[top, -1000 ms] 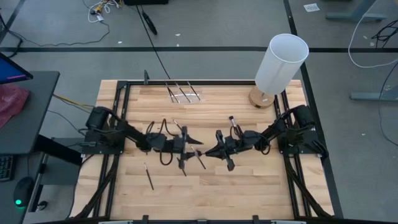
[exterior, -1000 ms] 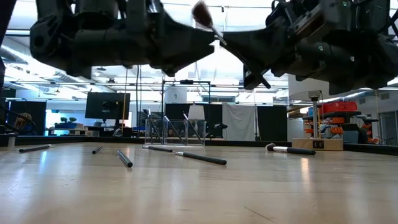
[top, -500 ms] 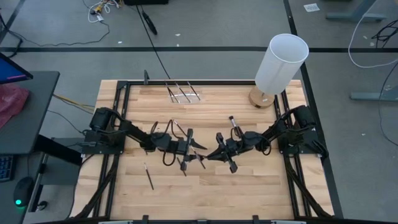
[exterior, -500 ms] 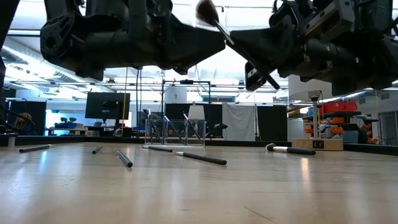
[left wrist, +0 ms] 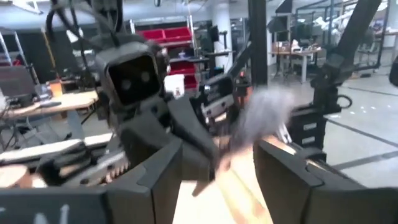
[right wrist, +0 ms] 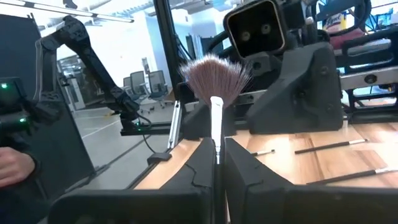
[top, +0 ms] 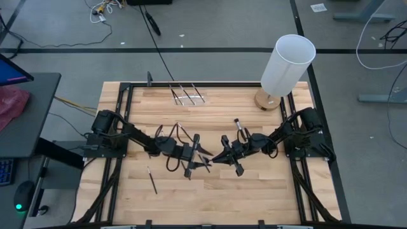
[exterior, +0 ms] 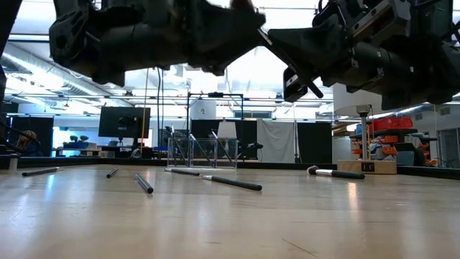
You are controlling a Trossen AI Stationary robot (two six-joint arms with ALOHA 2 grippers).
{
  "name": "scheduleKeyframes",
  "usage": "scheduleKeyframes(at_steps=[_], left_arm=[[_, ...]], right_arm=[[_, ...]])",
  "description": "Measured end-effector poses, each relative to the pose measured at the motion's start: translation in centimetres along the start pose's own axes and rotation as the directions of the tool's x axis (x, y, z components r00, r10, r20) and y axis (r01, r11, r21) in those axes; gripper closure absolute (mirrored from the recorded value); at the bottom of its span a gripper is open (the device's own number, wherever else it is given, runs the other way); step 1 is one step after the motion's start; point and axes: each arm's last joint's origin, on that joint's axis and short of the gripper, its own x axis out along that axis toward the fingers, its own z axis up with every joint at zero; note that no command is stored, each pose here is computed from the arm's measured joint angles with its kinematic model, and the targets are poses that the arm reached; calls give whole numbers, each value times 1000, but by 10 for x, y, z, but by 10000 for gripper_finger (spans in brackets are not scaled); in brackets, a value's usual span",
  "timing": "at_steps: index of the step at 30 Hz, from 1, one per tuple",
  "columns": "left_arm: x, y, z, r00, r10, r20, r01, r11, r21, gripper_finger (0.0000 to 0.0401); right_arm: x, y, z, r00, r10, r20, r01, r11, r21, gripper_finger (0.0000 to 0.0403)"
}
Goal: Put items in baskets/containers
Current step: Put the black highlighter brush into the transparent organizer
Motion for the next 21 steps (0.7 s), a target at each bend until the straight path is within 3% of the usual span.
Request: scheduleKeyframes(at_steps=[4,7,21], left_arm=[[3,-2,3,999,-40,15,39,999,29,199],[3,-3,3,999,-45,12,45,999,30,219],[3,-3,2,999,-44,1,44,998,35,382]], right_arm=[[0,0,0,1000,2,1,-2,1000,0,390],[0,0,0,1000,5,0,-5,1000,0,390],[1,0,-1,1000,7,-8,-7,1000,3,389]])
